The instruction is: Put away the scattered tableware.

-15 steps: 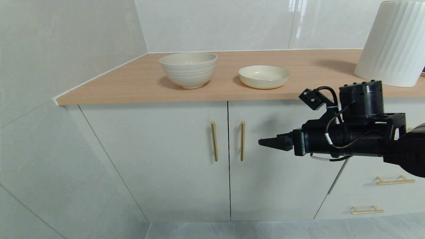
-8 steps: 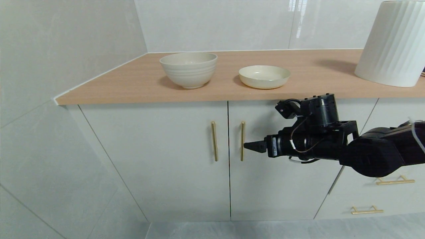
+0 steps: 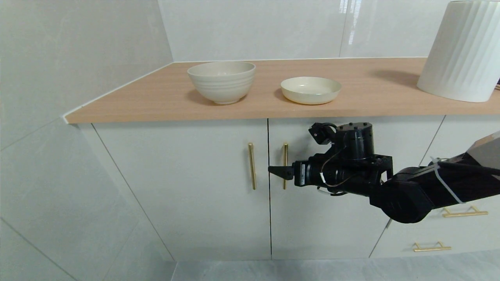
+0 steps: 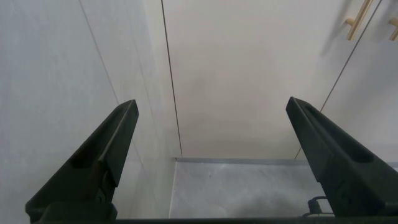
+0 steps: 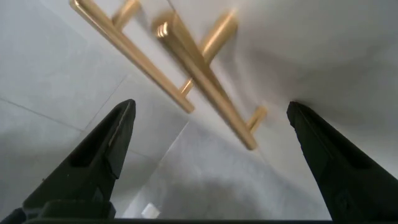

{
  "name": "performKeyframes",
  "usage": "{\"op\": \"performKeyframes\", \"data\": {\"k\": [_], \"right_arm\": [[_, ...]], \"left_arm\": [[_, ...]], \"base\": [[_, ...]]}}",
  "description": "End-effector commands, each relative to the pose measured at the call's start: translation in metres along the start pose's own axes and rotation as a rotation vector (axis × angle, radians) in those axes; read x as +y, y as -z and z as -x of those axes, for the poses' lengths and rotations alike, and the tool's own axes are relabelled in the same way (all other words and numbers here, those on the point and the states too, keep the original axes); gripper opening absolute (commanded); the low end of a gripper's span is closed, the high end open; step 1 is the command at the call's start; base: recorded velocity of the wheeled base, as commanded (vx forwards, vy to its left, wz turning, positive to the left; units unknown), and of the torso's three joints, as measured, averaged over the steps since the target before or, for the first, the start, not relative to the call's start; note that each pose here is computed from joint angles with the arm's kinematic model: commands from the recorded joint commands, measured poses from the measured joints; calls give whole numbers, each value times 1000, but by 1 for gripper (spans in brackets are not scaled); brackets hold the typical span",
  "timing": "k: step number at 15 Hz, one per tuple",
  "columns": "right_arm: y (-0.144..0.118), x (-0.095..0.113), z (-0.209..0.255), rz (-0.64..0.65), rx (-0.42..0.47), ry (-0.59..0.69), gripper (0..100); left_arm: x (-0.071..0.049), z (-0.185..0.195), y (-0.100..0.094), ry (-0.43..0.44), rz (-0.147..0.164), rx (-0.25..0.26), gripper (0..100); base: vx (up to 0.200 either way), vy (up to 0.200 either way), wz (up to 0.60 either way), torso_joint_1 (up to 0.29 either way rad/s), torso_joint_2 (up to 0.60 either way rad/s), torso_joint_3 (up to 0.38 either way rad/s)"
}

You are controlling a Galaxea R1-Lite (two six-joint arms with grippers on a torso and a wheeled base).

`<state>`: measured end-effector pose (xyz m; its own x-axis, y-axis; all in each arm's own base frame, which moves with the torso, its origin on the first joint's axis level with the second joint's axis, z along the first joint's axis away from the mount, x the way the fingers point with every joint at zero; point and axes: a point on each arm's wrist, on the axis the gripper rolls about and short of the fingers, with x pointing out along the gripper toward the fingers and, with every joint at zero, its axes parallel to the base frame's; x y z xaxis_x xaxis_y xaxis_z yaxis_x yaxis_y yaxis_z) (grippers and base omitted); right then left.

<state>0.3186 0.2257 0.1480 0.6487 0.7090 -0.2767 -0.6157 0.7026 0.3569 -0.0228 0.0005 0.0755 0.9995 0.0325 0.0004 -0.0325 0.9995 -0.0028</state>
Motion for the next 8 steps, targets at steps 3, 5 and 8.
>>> {"op": "performKeyframes", "data": {"k": [3,5,8], "right_arm": [[8,4,-7,3,8,-17,100],[9,5,-10,7,-21,-32,100],[9,12,-11,-45,-48,-60,100]], "left_arm": [[0,0,0,-1,0,0,100],[0,0,0,-1,0,0,100],[0,0,0,0,0,0,100]], "base": [[0,0,0,0,0,0],[0,0,0,0,0,0],[0,0,0,0,0,0]]}}
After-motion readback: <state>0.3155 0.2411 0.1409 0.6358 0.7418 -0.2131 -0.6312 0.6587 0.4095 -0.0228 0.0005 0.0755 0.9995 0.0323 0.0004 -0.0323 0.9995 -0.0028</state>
